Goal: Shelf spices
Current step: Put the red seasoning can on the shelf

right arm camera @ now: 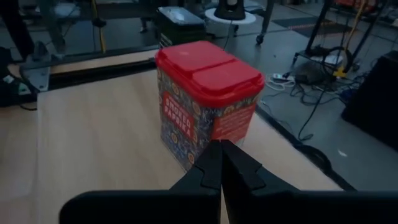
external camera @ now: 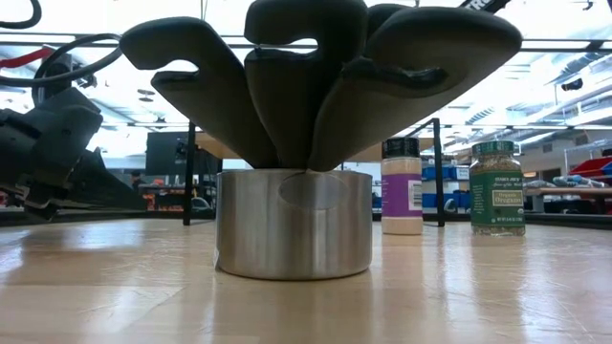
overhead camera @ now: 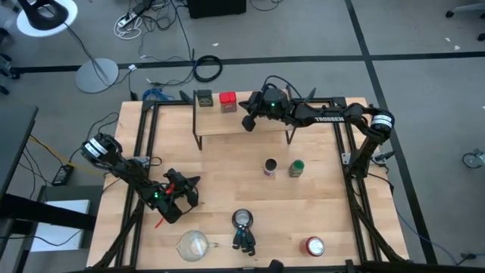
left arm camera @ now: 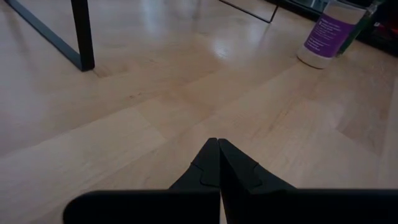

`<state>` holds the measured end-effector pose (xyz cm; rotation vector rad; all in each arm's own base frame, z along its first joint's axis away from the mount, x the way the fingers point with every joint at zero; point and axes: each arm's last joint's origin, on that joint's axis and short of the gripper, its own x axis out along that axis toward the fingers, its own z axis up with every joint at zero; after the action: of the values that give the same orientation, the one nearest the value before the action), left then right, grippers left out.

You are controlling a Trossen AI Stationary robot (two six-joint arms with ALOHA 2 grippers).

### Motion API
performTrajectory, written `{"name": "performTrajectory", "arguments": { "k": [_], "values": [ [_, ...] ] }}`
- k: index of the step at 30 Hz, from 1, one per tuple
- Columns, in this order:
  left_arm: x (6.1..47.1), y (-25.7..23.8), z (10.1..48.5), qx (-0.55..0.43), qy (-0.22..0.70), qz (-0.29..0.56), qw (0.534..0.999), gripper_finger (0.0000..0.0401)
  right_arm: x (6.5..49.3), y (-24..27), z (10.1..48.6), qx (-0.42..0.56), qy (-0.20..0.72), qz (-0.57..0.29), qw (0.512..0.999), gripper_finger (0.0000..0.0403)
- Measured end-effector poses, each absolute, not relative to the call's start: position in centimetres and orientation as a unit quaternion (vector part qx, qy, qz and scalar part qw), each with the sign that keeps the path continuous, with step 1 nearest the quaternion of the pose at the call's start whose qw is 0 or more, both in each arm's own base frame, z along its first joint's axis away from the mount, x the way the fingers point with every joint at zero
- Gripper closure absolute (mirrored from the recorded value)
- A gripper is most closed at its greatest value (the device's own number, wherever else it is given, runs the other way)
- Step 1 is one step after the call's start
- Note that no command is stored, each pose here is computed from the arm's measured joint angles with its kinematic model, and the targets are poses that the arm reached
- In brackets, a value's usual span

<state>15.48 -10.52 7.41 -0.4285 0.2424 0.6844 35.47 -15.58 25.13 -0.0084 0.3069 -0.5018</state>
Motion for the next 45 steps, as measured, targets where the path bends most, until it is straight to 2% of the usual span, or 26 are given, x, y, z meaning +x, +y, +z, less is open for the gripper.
{"name": "performTrajectory", "arguments": {
  "k": [13,18,27,33,39,45],
  "values": [
    [15.5,-10.5,7.4,-0.203,0.112,0.335,0.913,0.04,35.6,-15.6,24.6,0.007,0.157,-0.254,0.954,0.0403],
    [15.5,-10.5,7.4,-0.203,0.112,0.336,0.913,0.04,35.7,-15.2,25.5,-0.014,0.141,-0.282,0.949,0.0403],
    [15.4,-10.5,7.4,-0.203,0.113,0.336,0.913,0.04,35.8,-12.3,34.5,-0.094,0.093,-0.259,0.957,0.0402],
    [15.4,-10.5,7.4,-0.203,0.115,0.335,0.913,0.04,33.4,-7.9,42.0,-0.158,0.071,-0.205,0.963,0.0399],
    [15.4,-10.5,7.4,-0.202,0.116,0.335,0.913,0.04,27.3,-3.1,47.8,-0.22,0.052,-0.193,0.955,0.0401],
    [15.4,-10.4,7.4,-0.202,0.116,0.335,0.913,0.04,19.7,-0.4,50.3,-0.214,0.055,-0.245,0.944,0.0401]
  ]
}}
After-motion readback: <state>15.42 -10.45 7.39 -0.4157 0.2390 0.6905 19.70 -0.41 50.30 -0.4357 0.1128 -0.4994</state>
